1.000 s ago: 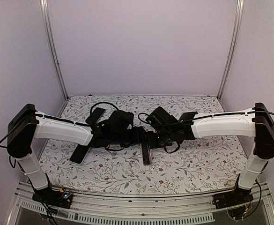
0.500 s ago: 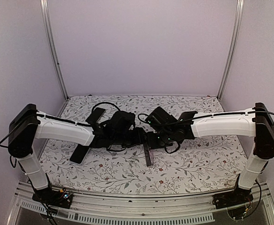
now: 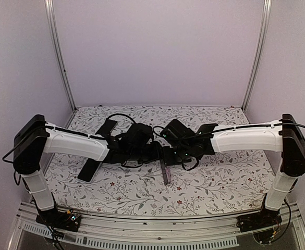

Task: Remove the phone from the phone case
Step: Pass from the right arm to the left

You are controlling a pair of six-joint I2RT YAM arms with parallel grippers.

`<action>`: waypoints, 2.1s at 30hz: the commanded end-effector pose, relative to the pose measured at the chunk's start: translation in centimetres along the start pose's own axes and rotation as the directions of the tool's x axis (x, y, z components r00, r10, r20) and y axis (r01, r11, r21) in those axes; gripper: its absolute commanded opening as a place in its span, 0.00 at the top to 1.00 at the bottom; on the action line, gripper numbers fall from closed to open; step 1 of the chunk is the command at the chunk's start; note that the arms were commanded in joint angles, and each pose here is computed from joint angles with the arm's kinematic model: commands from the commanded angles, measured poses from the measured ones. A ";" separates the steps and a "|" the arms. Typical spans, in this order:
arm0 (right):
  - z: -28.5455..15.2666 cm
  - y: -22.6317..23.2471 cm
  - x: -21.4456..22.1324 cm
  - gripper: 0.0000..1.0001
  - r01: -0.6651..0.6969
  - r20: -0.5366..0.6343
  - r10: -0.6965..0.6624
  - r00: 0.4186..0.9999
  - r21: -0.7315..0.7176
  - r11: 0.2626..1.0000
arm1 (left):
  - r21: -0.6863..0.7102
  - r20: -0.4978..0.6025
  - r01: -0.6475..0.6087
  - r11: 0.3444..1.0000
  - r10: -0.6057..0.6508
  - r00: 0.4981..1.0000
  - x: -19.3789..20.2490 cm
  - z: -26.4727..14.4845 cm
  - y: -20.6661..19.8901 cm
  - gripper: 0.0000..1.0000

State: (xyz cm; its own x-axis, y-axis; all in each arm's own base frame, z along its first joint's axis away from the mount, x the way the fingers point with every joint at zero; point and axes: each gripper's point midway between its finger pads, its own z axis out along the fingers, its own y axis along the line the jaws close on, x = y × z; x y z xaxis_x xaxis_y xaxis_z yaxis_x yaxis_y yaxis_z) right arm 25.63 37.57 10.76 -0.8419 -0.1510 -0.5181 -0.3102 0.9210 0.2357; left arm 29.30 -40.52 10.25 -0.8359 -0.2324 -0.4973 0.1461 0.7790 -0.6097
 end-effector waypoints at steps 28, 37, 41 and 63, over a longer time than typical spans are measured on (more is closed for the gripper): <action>-3.1 4.9 -1.5 1.00 0.004 0.077 0.007 0.997 -0.140 0.990 | -0.420 -0.106 -0.067 0.905 0.025 0.994 4.5 2.4 12.9 0.86; -2.8 3.8 -1.0 1.00 0.003 0.076 0.005 0.997 -0.110 0.994 | -0.413 -0.095 -0.072 0.908 0.036 0.995 4.0 1.9 12.4 1.00; -2.6 3.1 -0.6 1.00 -0.004 0.067 0.011 0.998 -0.100 0.995 | -0.401 -0.066 -0.065 0.914 0.041 0.997 2.9 1.0 11.5 1.00; -2.6 1.0 -0.2 1.00 -0.048 0.062 0.052 0.997 -0.065 0.997 | -0.281 0.182 0.043 0.959 0.009 0.983 -3.6 -5.8 6.6 1.00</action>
State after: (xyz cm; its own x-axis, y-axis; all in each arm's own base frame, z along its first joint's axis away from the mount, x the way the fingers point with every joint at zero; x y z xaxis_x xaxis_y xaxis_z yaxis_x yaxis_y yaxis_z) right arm 24.92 40.41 13.50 -0.8110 -0.0620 -0.5818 -0.3299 0.8697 0.3672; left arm 28.71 -36.32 12.73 -0.7953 -0.3172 -0.5167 0.0421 0.8213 -0.5689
